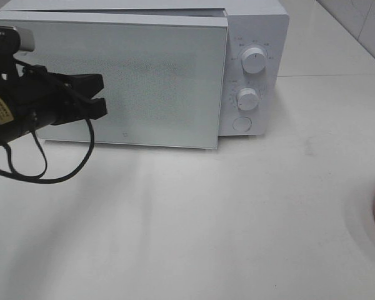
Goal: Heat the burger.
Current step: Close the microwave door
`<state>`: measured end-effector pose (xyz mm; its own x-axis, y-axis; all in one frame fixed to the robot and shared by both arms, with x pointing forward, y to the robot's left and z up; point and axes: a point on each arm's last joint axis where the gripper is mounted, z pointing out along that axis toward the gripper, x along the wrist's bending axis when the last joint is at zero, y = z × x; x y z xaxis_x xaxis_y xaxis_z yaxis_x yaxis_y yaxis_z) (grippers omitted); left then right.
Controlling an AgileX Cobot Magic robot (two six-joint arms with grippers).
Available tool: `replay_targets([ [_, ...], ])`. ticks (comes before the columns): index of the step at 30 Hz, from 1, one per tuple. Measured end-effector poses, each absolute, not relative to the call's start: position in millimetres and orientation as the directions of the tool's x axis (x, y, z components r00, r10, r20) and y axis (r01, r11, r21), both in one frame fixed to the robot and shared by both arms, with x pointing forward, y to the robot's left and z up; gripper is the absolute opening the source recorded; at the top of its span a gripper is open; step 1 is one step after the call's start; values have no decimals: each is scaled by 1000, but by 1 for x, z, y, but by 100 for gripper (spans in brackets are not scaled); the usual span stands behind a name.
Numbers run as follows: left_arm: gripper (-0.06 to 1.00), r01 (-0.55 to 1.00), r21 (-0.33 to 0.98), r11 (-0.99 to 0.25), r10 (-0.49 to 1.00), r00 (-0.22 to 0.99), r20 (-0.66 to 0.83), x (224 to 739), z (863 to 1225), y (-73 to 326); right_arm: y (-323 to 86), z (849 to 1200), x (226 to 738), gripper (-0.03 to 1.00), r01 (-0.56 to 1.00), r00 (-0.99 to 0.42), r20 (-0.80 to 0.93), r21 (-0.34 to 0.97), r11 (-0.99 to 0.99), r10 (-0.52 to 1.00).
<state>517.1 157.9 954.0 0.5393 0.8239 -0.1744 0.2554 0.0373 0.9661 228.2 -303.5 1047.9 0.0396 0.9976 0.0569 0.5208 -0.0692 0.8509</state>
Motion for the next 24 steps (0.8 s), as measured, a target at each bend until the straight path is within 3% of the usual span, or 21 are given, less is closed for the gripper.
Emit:
replay_targets([
  [24,0,260,963,63,787,581,-208,568,968,75,-304,1048,228,76,521,40,57,851,-69,998],
])
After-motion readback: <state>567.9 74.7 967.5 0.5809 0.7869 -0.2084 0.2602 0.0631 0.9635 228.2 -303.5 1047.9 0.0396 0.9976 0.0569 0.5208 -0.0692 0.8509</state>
